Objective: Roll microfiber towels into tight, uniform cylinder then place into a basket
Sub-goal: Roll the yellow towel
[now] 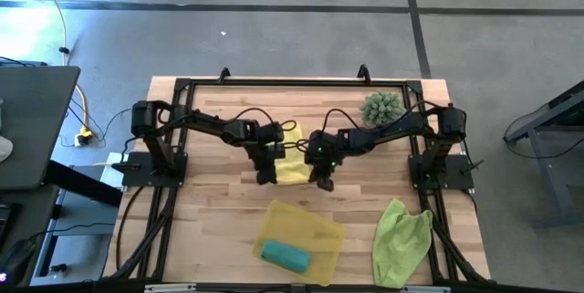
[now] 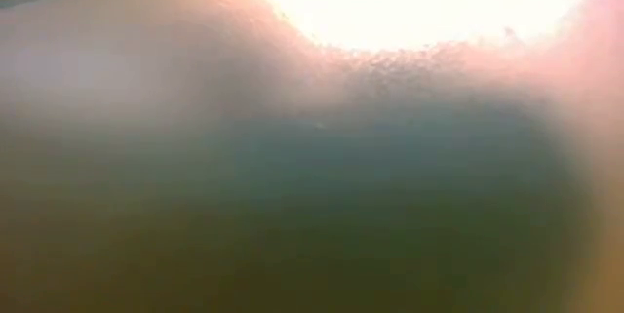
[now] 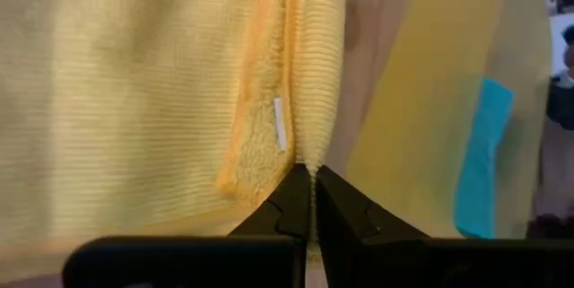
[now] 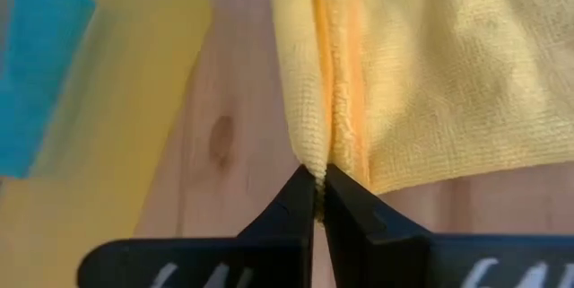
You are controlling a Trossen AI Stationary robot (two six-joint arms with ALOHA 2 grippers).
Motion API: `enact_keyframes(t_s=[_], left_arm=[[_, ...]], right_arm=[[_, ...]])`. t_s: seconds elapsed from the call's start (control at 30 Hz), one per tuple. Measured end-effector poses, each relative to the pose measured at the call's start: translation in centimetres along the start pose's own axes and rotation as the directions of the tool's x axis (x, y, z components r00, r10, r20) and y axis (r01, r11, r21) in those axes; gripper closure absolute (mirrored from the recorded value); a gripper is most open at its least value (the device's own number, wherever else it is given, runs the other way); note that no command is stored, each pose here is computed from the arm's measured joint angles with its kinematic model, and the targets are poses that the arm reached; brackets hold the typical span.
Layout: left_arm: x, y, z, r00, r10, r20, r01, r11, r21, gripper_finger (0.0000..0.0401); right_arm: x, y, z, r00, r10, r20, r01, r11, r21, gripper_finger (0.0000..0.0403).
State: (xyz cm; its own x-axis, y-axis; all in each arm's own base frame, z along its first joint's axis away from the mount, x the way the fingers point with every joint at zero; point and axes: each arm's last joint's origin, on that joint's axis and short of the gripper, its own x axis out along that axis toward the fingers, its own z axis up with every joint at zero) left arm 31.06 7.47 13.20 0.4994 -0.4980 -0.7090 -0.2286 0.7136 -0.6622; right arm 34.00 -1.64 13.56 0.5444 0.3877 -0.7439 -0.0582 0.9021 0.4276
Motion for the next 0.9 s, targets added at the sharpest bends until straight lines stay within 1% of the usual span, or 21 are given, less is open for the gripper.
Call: enact_keyframes(t_s=[0.1,0.13,0.2,0.27,0.3,0.37,0.43,0.63,0.77,0.83,0.9], left_arm=[[-0.1,0.2,0.0,1.000,0.021,0.005,-0.021,1.000,-0.003,0.0396],[-0.2,0.4,0.1,0.999,0.046,0.014,-0.046,0.999,-0.008,0.0396],[-0.3,0.8,0.1,0.990,0.140,0.036,-0.139,0.990,-0.026,0.0396],[-0.6,1.4,0.1,0.970,0.237,0.048,-0.234,0.971,-0.056,0.0396],[-0.8,1.6,0.0,0.962,0.270,0.047,-0.266,0.961,-0.076,0.0396],[-1.1,2.1,0.0,0.949,0.312,0.048,-0.306,0.946,-0.111,0.0396],[-1.3,2.3,0.1,0.946,0.321,0.050,-0.313,0.942,-0.123,0.0396],[-1.1,2.0,0.0,0.952,0.303,0.042,-0.296,0.948,-0.115,0.0396],[-1.0,1.9,0.0,0.948,0.316,0.043,-0.311,0.946,-0.089,0.0396],[-0.8,1.7,-0.1,0.938,0.344,0.045,-0.340,0.937,-0.075,0.0396],[-0.6,1.5,-0.2,0.927,0.372,0.043,-0.369,0.927,-0.062,0.0396]], right_arm=[[-0.1,-0.1,0.0,1.000,0.009,0.004,-0.009,1.000,0.002,0.0401],[-0.1,-0.3,0.1,1.000,0.004,0.007,-0.004,1.000,0.009,0.0401],[-0.4,-0.9,0.2,0.999,-0.028,0.021,0.027,0.998,0.049,0.0401],[-0.7,-1.5,0.4,0.996,-0.075,0.041,0.070,0.992,0.108,0.0401],[-0.8,-1.9,0.4,0.994,-0.095,0.050,0.087,0.987,0.138,0.0401],[-1.1,-2.5,0.6,0.989,-0.132,0.063,0.117,0.975,0.190,0.0401],[-1.2,-2.9,0.6,0.985,-0.159,0.067,0.141,0.966,0.215,0.0401],[-1.2,-3.1,0.6,0.970,-0.234,0.069,0.217,0.957,0.194,0.0401],[-1.2,-3.1,0.6,0.942,-0.326,0.077,0.311,0.937,0.159,0.0398],[-1.1,-3.0,0.6,0.936,-0.344,0.077,0.333,0.935,0.123,0.0387],[-1.0,-2.9,0.5,0.931,-0.359,0.070,0.354,0.932,0.073,0.0366]])
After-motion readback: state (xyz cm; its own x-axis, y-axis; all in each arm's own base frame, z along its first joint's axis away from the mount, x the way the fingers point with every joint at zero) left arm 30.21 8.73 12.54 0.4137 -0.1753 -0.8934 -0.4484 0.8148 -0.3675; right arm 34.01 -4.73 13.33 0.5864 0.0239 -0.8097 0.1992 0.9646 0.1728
